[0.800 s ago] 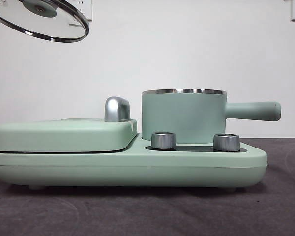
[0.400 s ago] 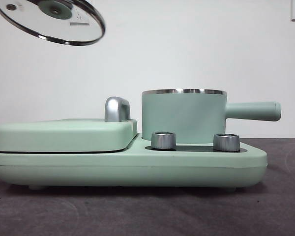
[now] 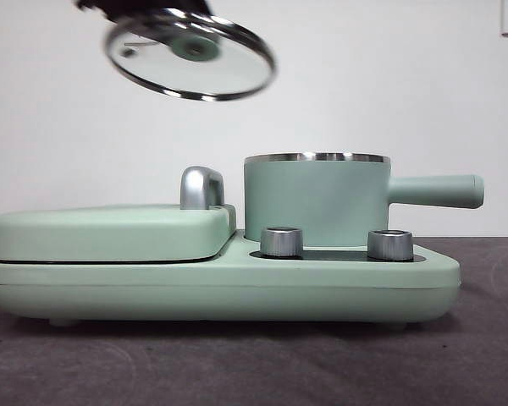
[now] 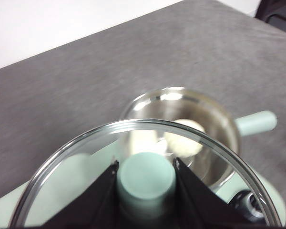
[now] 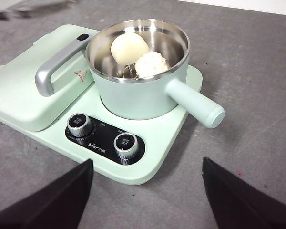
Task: Put the buns in a small steamer
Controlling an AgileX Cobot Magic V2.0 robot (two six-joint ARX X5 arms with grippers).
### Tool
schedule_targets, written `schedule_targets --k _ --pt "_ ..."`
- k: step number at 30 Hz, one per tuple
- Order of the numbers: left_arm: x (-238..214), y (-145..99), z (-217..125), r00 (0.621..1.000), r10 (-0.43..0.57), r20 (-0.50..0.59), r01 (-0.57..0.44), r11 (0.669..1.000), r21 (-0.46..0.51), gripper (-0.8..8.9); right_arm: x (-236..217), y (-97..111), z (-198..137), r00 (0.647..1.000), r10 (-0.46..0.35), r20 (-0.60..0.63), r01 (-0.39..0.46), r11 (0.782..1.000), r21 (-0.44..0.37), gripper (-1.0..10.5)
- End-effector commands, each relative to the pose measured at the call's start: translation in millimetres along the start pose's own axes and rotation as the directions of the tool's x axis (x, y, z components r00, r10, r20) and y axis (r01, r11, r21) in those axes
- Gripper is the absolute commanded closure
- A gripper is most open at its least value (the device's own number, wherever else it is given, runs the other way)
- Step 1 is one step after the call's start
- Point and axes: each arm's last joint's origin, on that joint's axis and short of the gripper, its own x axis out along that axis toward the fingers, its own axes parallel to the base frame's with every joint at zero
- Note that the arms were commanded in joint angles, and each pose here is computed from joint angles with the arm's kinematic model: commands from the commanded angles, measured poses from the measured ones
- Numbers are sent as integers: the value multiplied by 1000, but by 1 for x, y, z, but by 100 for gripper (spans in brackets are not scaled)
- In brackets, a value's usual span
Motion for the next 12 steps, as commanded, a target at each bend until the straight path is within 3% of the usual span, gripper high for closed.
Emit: schedule_targets --k 1,6,12 --pt "15 -11 8 996 -44 73 43 999 8 799 -2 1 3 1000 6 13 -6 1000 -6 587" --pt "47 -29 5 987 -99 126 95 995 40 799 -2 1 3 1000 7 13 -7 1000 -7 587" --pt "80 -34 -1 977 -100 188 92 994 53 799 -2 1 3 1000 13 12 -13 1000 -7 587"
